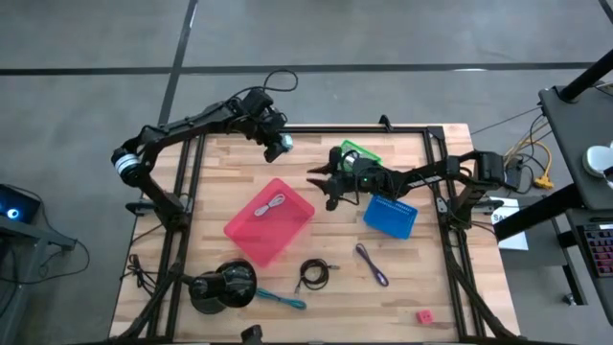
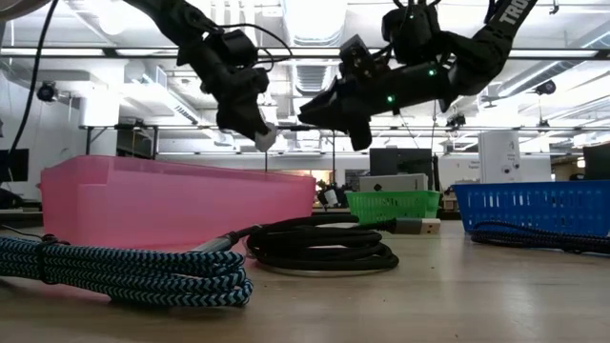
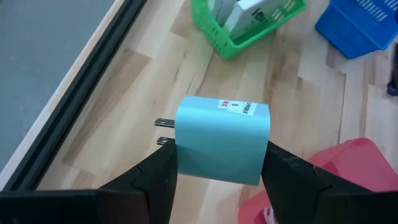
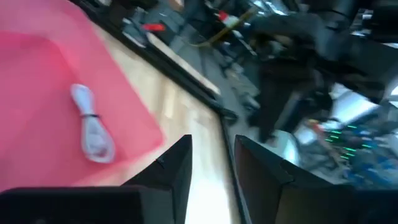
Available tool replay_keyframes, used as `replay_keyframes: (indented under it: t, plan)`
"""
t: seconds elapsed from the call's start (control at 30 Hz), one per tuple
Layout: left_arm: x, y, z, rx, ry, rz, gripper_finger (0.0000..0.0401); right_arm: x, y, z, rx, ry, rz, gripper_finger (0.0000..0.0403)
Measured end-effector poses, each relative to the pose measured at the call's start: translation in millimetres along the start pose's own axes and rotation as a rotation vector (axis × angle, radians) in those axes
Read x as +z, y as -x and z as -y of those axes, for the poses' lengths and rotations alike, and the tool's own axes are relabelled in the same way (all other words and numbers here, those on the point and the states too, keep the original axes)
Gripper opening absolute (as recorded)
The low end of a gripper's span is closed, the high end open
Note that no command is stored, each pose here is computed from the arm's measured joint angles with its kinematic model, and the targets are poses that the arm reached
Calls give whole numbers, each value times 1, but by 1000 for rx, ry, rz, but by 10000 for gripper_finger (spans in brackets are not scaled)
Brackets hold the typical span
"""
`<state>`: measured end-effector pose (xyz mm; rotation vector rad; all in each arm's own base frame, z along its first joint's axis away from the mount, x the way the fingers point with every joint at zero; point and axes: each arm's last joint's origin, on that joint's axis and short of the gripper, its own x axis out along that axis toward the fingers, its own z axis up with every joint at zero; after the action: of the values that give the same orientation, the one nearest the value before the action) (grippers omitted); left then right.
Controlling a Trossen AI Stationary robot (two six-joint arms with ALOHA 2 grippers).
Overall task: Pick and place items into bin
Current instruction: Put the top white charger adapter into the blue bin
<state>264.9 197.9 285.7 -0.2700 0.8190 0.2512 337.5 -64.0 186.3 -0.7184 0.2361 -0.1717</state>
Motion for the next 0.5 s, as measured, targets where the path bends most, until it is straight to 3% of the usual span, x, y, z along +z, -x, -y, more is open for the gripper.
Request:
replay_keyframes:
  t: [0.5]
  plan:
    - [0,-5,17,-54,-111,-20,188,5,-2,5,-25,261,12,226]
